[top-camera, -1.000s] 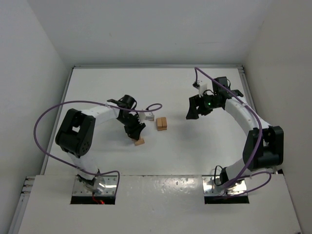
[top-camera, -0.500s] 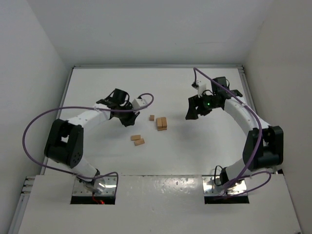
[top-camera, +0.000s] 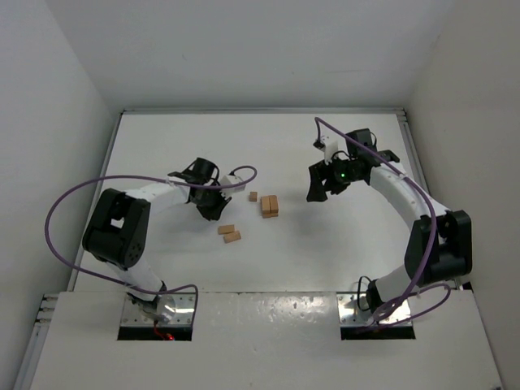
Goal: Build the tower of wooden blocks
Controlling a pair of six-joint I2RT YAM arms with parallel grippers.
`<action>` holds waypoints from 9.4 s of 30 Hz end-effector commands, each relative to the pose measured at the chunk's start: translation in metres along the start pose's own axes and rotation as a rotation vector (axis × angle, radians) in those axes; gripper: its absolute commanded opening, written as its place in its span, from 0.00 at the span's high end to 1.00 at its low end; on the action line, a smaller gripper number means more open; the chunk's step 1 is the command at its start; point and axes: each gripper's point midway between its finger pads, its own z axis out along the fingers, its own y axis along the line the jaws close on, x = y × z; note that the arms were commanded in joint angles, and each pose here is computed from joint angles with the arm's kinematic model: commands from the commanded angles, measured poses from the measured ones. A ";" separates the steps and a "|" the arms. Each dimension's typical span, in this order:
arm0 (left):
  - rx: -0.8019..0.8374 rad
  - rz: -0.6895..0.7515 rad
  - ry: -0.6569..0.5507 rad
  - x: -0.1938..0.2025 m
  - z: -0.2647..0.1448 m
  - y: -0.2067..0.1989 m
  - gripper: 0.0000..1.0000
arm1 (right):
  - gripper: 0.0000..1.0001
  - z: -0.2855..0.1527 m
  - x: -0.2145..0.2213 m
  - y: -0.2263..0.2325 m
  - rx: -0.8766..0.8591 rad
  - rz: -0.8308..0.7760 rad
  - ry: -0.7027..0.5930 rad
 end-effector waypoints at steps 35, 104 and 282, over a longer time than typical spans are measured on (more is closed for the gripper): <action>-0.073 -0.044 -0.136 -0.011 -0.036 -0.013 0.82 | 0.22 -0.007 -0.016 0.005 0.002 -0.079 -0.043; -0.821 -1.182 -0.535 0.101 -0.270 0.136 0.09 | 0.08 0.207 0.010 0.196 0.241 -0.213 0.360; -0.192 -0.981 -0.616 0.010 -0.189 0.158 0.05 | 1.00 0.133 -0.046 0.060 -0.242 -1.096 0.512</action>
